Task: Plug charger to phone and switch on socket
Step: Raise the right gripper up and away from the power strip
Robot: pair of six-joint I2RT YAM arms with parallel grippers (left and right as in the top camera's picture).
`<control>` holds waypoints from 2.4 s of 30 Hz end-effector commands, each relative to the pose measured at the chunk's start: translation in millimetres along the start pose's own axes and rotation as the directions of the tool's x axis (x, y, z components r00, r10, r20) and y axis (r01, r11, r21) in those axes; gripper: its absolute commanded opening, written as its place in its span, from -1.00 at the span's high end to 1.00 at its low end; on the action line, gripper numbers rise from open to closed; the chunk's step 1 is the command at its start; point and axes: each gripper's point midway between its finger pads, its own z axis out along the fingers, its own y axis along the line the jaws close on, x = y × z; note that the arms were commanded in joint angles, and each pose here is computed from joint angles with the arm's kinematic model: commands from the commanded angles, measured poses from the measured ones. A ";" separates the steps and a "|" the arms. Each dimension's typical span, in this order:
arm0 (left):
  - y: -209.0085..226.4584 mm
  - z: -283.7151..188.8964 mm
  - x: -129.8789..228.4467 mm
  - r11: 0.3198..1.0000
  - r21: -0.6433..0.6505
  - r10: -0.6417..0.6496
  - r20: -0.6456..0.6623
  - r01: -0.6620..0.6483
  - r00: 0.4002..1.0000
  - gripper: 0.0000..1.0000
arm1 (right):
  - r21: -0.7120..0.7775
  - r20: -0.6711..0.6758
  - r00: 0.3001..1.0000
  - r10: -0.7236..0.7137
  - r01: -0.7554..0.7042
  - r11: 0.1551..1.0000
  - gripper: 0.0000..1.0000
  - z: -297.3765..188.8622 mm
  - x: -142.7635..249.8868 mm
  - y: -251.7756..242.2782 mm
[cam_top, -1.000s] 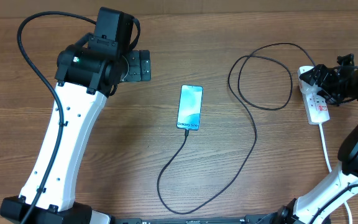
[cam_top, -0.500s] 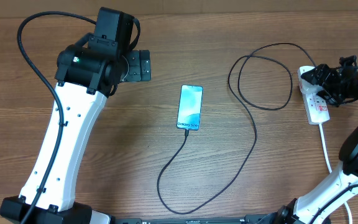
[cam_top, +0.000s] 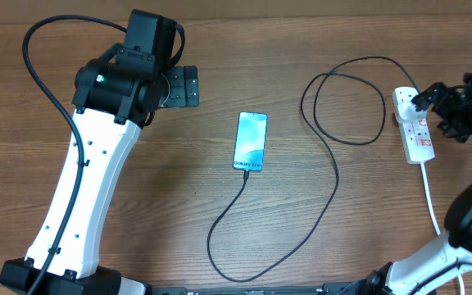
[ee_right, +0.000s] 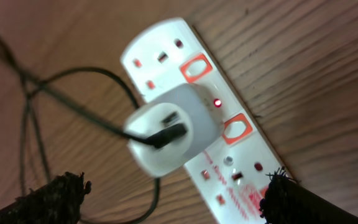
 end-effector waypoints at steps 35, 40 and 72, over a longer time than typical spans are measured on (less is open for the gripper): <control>4.0 -8.5 -6.9 1.000 -0.012 0.011 0.032 -0.011 0.999 -0.99 | 0.102 0.396 0.910 -0.120 0.086 0.991 -1.00 -219.7 37.6 75.9; 4.0 -8.5 -6.9 1.000 -0.012 0.011 0.032 -0.011 0.999 -0.99 | 0.102 0.396 0.910 -0.120 0.086 0.991 -1.00 -219.7 37.6 75.9; 4.0 -8.5 -6.9 1.000 -0.012 0.011 0.032 -0.011 0.999 -0.99 | 0.102 0.396 0.910 -0.120 0.086 0.991 -1.00 -219.7 37.6 75.9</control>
